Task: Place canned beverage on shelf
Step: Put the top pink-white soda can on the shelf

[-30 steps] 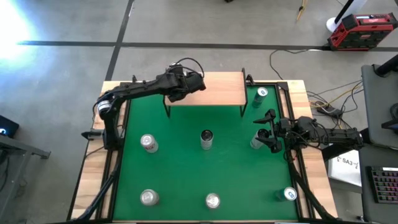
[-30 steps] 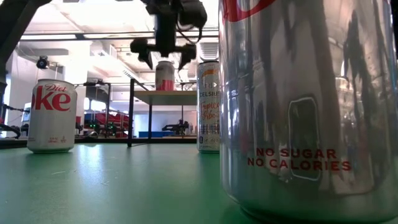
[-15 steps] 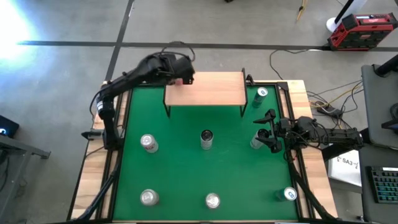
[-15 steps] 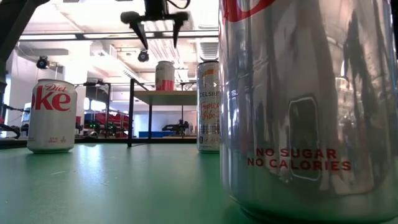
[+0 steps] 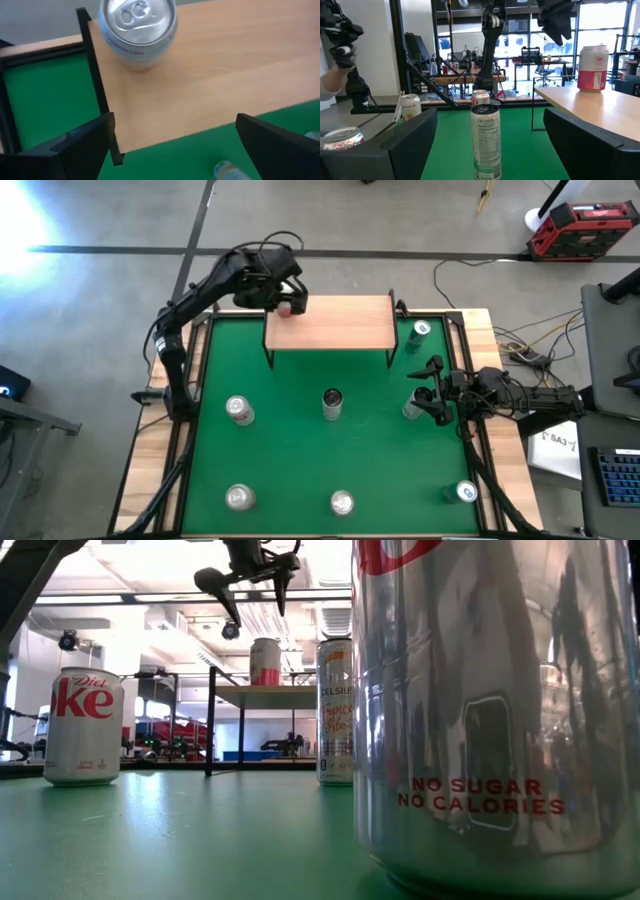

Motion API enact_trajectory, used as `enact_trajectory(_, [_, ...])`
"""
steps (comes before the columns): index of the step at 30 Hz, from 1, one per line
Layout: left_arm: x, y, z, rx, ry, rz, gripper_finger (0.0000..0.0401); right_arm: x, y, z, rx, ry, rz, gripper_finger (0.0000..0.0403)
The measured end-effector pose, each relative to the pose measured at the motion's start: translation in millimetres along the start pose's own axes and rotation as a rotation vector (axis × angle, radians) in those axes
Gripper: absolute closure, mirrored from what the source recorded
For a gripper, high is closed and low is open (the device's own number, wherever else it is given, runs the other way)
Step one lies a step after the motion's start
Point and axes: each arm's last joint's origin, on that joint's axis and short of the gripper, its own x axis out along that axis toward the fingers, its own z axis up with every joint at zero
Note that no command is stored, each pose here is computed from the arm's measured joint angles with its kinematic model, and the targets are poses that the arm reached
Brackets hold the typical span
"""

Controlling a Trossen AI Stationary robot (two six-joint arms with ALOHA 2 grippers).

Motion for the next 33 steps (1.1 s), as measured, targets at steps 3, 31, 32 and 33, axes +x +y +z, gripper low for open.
enact_trajectory(3, [-0.1, 0.9, 1.0, 0.134, -0.038, 0.039, 0.0001, 0.0, 0.0, 0.0, 0.000, 0.000, 0.000, 0.0046])
enact_trajectory(31, [-53.1, 32.6, 7.3, 1.156, -0.172, 0.027, 0.0001, 0.0, 0.0, -0.6, 0.001, 0.006, 0.000, 0.0046])
enact_trajectory(32, [-49.0, 33.2, 10.3, 1.162, -0.159, 0.024, 0.0001, 0.0, 0.0, -0.5, 0.001, 0.005, 0.000, 0.0046])
enact_trajectory(33, [-44.3, 34.1, 14.1, 1.166, -0.146, 0.022, 0.0001, 0.0, 0.0, -0.6, 0.001, 0.006, 0.000, 0.0046])
